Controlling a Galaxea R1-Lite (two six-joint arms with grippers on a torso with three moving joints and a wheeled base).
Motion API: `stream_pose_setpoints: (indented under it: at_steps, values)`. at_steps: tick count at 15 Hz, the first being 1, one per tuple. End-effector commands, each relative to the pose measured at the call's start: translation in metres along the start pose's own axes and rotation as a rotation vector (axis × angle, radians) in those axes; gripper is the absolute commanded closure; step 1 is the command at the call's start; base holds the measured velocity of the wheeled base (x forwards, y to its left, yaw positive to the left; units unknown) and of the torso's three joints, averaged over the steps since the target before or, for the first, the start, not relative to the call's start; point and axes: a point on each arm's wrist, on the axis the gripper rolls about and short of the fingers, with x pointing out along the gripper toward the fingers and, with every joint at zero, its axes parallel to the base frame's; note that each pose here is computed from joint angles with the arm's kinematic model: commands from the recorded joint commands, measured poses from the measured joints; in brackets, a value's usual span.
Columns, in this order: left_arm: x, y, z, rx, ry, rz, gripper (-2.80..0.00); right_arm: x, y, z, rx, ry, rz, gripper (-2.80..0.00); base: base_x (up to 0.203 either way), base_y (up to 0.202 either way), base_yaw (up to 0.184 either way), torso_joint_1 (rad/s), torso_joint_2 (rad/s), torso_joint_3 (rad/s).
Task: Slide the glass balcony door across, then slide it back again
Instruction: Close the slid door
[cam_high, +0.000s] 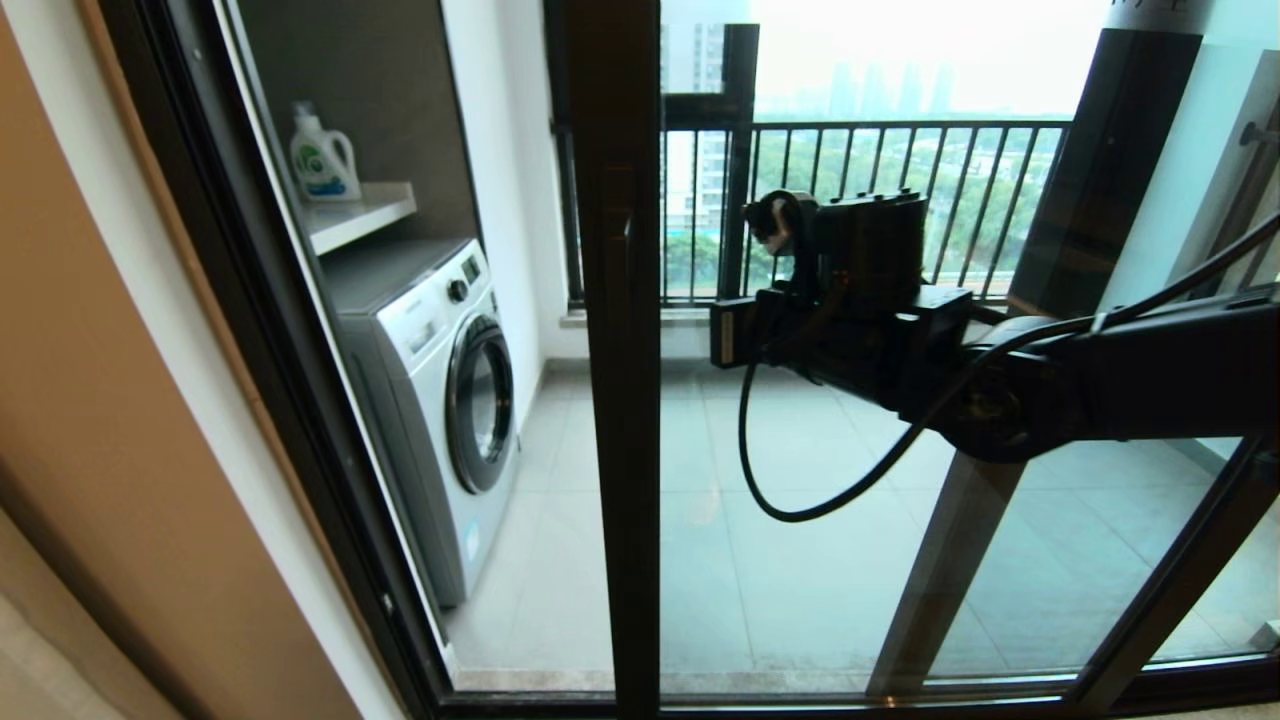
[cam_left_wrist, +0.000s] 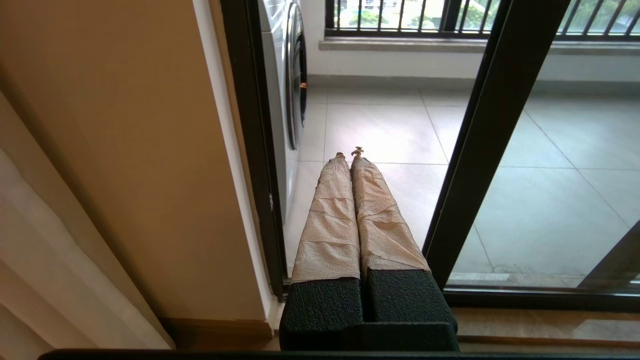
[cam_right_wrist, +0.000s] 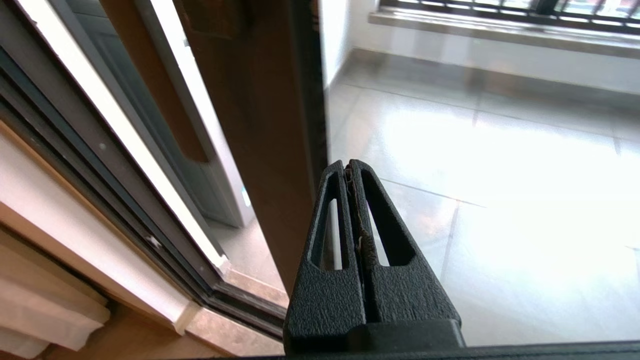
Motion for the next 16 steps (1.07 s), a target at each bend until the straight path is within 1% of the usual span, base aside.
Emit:
stream_pose_setpoints:
  at_steps: [1,3,6,9,12,14,16]
  values:
    - [0.0,0.0,0.0,0.001,0.002,0.001,0.0,-0.061,-0.011,0.024,0.01,-0.056,-0.031,0.0,0.0,0.0,0.0,0.0,0.0,0.0]
    - [0.0,0.0,0.0,0.001,0.002,0.0,0.0,-0.104,-0.017,0.027,0.013,-0.078,-0.074,0.0,0.0,0.0,0.0,0.0,0.0,0.0]
    - [0.0,0.0,0.0,0.0,0.002,0.001,0.0,-0.183,-0.029,0.034,0.023,-0.159,-0.135,0.0,0.0,0.0,0.0,0.0,0.0,0.0]
    - [0.0,0.0,0.0,0.0,0.002,0.001,0.0,-0.265,-0.049,0.031,0.02,-0.218,-0.239,0.0,0.0,0.0,0.0,0.0,0.0,0.0]
    - [0.0,0.0,0.0,0.0,0.002,0.0,0.0,-0.337,-0.064,0.014,-0.009,-0.224,-0.396,0.0,0.0,0.0,0.0,0.0,0.0,0.0]
    - [0.0,0.0,0.0,0.001,0.002,0.001,0.0,-0.374,-0.065,-0.004,-0.084,-0.224,-0.508,0.0,0.0,0.0,0.0,0.0,0.0,0.0]
    - [0.0,0.0,0.0,0.0,0.002,0.001,0.0,-0.398,-0.061,-0.026,-0.142,-0.223,-0.627,0.0,0.0,0.0,0.0,0.0,0.0,0.0]
